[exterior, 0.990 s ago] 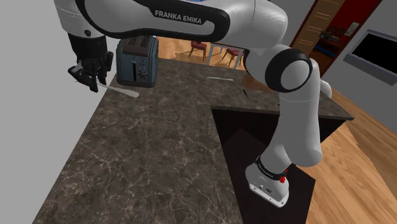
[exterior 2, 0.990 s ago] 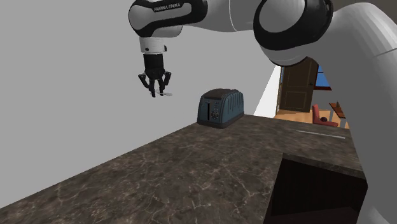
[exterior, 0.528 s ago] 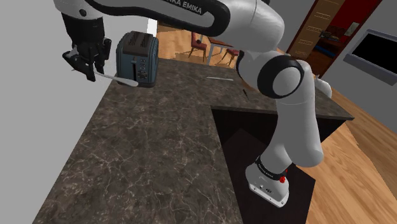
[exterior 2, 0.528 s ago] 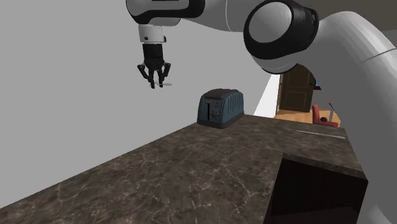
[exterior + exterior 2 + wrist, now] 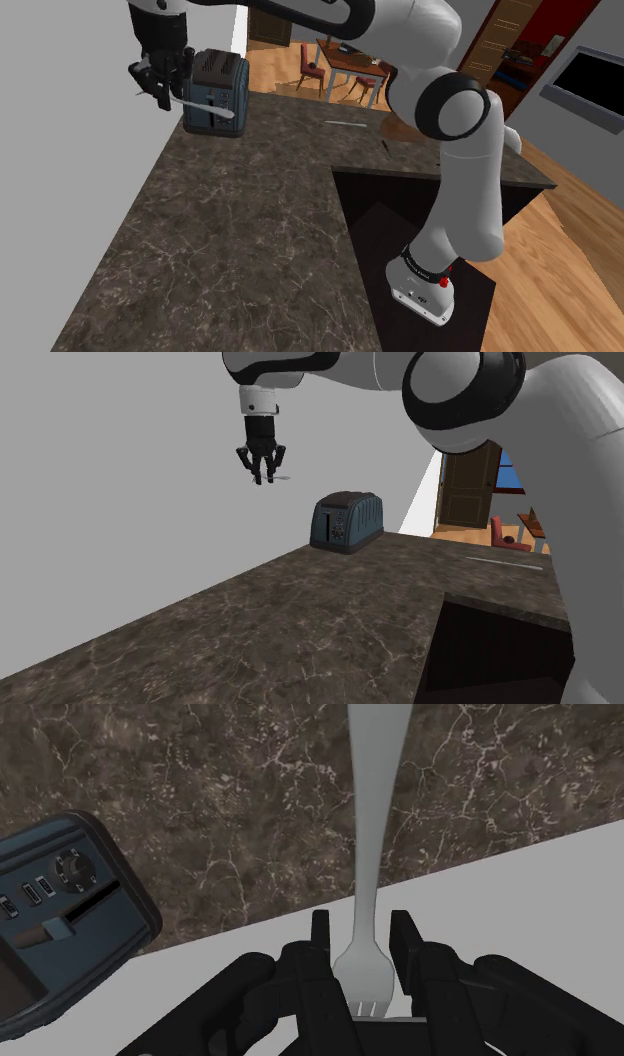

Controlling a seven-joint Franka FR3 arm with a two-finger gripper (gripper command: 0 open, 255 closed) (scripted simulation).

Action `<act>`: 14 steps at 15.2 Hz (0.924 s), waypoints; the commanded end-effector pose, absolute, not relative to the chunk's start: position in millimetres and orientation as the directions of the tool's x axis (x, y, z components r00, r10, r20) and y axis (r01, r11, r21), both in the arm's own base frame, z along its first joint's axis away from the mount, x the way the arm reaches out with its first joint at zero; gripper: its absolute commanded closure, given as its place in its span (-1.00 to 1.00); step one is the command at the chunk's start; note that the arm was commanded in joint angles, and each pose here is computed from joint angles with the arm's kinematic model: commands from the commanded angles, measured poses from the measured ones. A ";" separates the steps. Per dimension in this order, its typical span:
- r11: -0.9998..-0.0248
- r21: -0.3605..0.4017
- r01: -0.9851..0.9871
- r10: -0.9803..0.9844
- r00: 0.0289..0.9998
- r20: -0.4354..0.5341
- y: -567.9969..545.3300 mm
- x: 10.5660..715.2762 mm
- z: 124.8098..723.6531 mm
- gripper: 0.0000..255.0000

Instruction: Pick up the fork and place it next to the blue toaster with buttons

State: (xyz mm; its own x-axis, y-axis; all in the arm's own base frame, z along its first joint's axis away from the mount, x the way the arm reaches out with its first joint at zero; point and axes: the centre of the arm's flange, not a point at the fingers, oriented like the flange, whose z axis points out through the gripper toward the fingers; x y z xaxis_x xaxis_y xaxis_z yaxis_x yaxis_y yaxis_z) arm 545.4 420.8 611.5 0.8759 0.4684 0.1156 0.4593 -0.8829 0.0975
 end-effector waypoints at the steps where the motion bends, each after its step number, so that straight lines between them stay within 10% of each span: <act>1: -0.883 0.098 0.459 0.468 0.876 0.116 392.7 551.4 612.0 1.00; 14: -0.883 0.098 0.459 0.468 0.876 0.116 229.2 603.5 612.6 1.00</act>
